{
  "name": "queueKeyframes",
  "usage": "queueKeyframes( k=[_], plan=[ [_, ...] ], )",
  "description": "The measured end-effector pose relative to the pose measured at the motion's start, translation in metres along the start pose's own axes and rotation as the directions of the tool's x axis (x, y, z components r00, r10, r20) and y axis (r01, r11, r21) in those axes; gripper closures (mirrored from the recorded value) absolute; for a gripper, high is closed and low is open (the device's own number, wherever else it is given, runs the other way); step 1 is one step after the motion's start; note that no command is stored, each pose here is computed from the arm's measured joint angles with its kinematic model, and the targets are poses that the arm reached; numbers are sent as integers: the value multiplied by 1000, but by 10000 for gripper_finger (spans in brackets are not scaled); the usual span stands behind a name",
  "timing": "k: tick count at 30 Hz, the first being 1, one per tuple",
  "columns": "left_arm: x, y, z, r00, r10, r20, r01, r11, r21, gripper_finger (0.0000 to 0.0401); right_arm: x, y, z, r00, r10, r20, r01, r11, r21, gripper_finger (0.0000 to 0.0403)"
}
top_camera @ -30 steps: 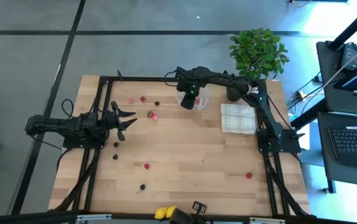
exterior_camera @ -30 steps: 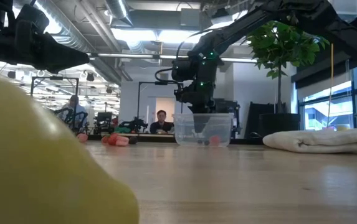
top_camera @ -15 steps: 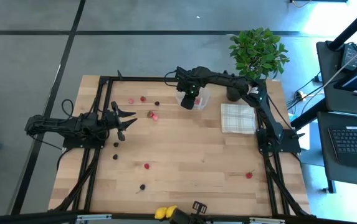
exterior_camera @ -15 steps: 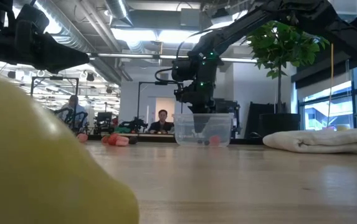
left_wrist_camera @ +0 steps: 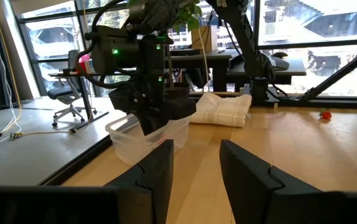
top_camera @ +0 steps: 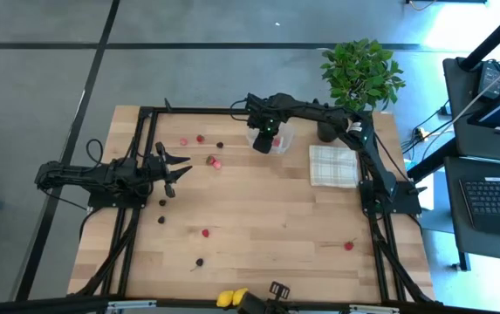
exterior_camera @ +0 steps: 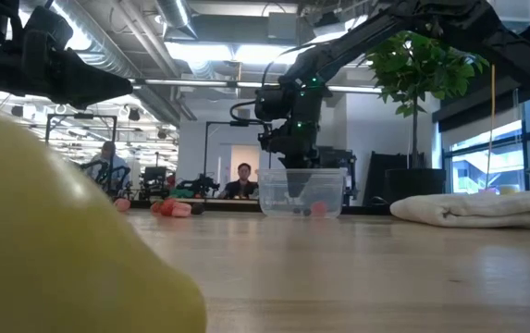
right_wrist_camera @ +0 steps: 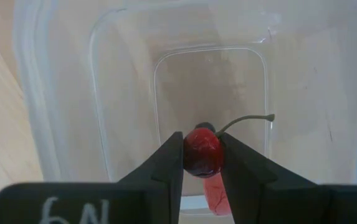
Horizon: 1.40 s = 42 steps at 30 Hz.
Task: Pick and placing Produce into tupperware
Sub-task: Put the red cherry into the transparent container, then put the bottom strawberry into the transparent container
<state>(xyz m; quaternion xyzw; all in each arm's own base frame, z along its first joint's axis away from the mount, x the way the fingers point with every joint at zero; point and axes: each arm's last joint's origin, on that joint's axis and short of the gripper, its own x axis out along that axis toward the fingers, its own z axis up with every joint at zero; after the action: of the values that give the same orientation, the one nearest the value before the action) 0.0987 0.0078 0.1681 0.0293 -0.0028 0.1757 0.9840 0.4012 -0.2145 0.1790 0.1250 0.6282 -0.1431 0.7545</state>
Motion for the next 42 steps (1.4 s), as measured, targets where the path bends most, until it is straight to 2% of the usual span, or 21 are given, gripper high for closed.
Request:
queueKeyframes(
  k=[27,42],
  plan=[
    [0,0,0,1000,0,0,0,1000,0,277,0,0,0,1000,0,-2,0,1000,-3,307],
    [0,0,0,1000,0,0,0,1000,0,277,-1,0,0,1000,-20,-3,20,1000,20,220]
  ],
)
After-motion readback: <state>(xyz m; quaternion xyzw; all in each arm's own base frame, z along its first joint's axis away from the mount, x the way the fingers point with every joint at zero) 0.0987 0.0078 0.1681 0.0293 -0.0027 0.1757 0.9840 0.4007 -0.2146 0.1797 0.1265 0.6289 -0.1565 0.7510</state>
